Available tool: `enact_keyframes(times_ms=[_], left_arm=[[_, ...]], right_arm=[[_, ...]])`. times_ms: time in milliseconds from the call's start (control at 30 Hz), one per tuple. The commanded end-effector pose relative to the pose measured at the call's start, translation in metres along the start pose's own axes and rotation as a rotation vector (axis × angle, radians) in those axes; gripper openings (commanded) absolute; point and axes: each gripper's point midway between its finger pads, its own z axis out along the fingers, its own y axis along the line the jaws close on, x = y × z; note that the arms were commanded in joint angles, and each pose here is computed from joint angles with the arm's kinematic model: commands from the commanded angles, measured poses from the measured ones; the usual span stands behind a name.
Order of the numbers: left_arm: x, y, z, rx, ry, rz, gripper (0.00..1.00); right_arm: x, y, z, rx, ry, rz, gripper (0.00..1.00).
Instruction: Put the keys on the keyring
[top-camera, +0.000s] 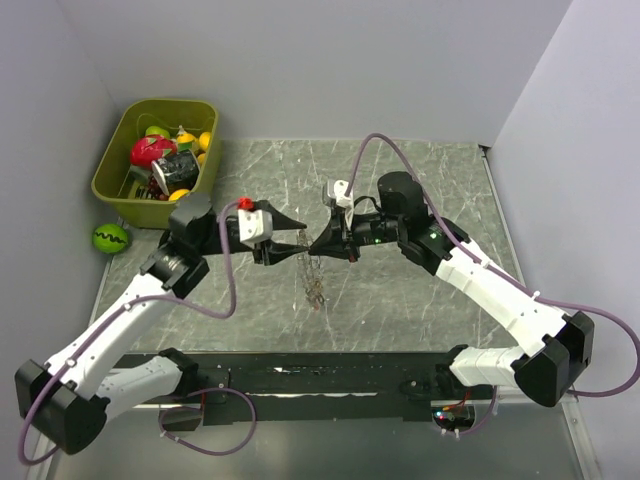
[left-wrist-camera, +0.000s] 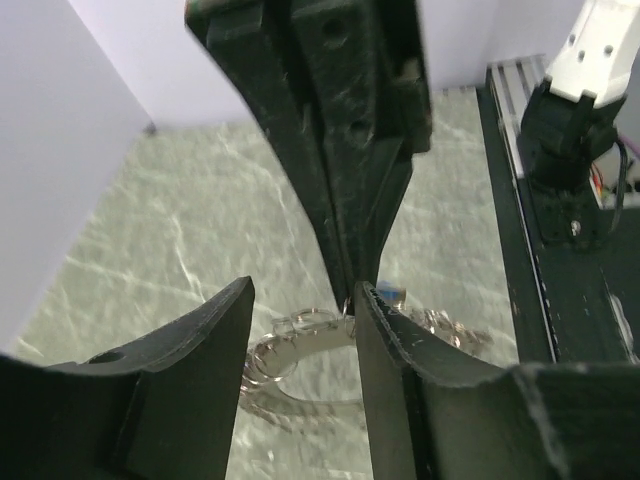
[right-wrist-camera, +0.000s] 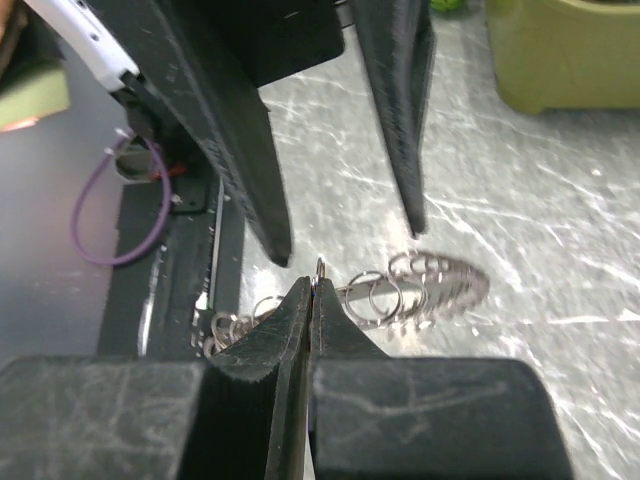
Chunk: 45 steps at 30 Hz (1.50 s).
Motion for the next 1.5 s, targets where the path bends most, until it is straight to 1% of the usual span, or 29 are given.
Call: enact_keyframes(times_ms=[0, 167, 233, 633, 733, 767, 800, 833, 867, 1033, 1467], left_arm=[[0.025, -0.006, 0.0, 0.047, 0.131, -0.074, 0.5], [0.027, -0.004, 0.004, 0.057, 0.147, -0.085, 0.45], [0.029, -0.004, 0.004, 0.063, 0.156, -0.091, 0.44], [0.029, -0.01, 0.016, 0.101, 0.136, -0.092, 0.33], [0.031, -0.011, 0.02, 0.112, 0.141, -0.091, 0.24], [0.031, -0.012, 0.021, 0.116, 0.143, -0.091, 0.17], [0.032, -0.012, 0.022, 0.119, 0.148, -0.095, 0.13], [0.035, -0.013, 0.022, 0.123, 0.155, -0.1, 0.05], [0.034, -0.014, 0.022, 0.127, 0.153, -0.099, 0.01], [0.026, -0.014, 0.023, 0.117, 0.114, -0.077, 0.01], [0.024, -0.017, 0.02, 0.09, 0.073, -0.064, 0.01]], right_arm=[[-0.017, -0.007, -0.005, 0.045, 0.001, -0.077, 0.0], [-0.016, -0.008, -0.006, 0.056, 0.002, -0.082, 0.0], [-0.016, -0.008, -0.006, 0.059, 0.0, -0.084, 0.0], [-0.015, -0.009, -0.005, 0.058, -0.003, -0.077, 0.0], [-0.016, -0.009, -0.005, 0.06, -0.011, -0.079, 0.0], [-0.015, -0.009, -0.004, 0.06, -0.007, -0.075, 0.0], [-0.015, -0.008, -0.004, 0.056, -0.007, -0.075, 0.0], [-0.014, -0.009, -0.003, 0.059, -0.004, -0.071, 0.0], [-0.014, -0.011, -0.003, 0.061, -0.003, -0.069, 0.0], [-0.014, -0.01, -0.002, 0.057, -0.004, -0.066, 0.0], [-0.017, -0.011, -0.003, 0.068, -0.017, -0.062, 0.0]])
